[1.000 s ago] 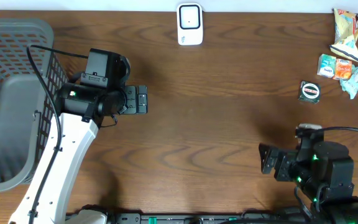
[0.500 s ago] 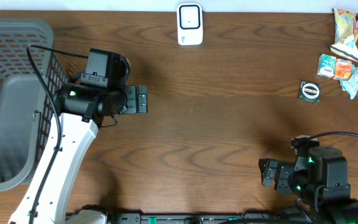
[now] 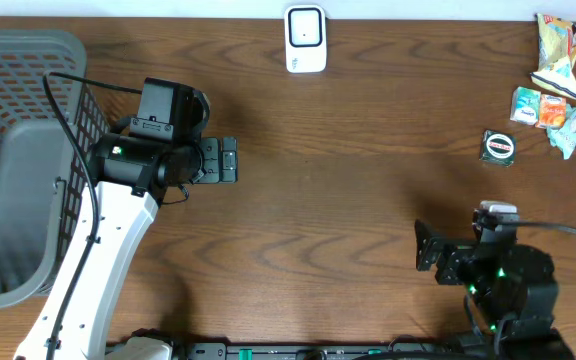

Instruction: Scan the item barcode

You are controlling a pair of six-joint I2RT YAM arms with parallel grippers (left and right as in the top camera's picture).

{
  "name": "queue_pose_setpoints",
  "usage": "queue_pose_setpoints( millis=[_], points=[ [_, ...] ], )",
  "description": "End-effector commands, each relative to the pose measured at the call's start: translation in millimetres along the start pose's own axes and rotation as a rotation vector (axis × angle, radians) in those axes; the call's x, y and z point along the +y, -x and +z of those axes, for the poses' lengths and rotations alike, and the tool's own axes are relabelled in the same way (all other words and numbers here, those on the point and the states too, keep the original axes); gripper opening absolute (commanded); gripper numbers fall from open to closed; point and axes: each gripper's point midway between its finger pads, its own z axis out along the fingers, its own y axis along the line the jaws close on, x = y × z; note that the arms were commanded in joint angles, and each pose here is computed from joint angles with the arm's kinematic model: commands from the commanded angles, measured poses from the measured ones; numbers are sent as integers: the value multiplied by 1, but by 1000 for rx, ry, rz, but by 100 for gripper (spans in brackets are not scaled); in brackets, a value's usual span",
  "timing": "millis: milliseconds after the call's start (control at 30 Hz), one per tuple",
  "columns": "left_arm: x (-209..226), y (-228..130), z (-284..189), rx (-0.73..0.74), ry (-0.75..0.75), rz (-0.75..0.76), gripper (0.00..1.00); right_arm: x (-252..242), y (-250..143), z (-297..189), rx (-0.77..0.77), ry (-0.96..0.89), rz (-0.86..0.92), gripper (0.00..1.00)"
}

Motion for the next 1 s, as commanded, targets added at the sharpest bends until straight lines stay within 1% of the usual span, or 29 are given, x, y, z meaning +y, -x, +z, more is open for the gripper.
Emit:
queue_pose_setpoints(
  millis=[0, 267, 400, 567, 733, 833, 967],
  points=[
    [0, 4, -5, -19, 2, 6, 98, 0, -5, 7, -71, 27, -26, 99],
    [0, 4, -5, -19, 2, 6, 98, 0, -2, 16, -237, 73, -67, 99],
    [0, 4, -5, -19, 2, 6, 98, 7, 6, 18, -338, 123, -149, 99],
    [0, 4, -5, -19, 2, 6, 98, 6, 18, 19, -462, 131, -165, 99],
    [0, 4, -5, -19, 2, 6, 98, 7, 25, 17, -554, 145, -179, 99],
    [0, 4, -5, -19, 2, 6, 98, 4, 25, 19, -581, 138, -180, 99],
    [0, 4, -5, -19, 2, 6, 98, -1, 20, 24, -581, 123, -175, 99]
  ],
)
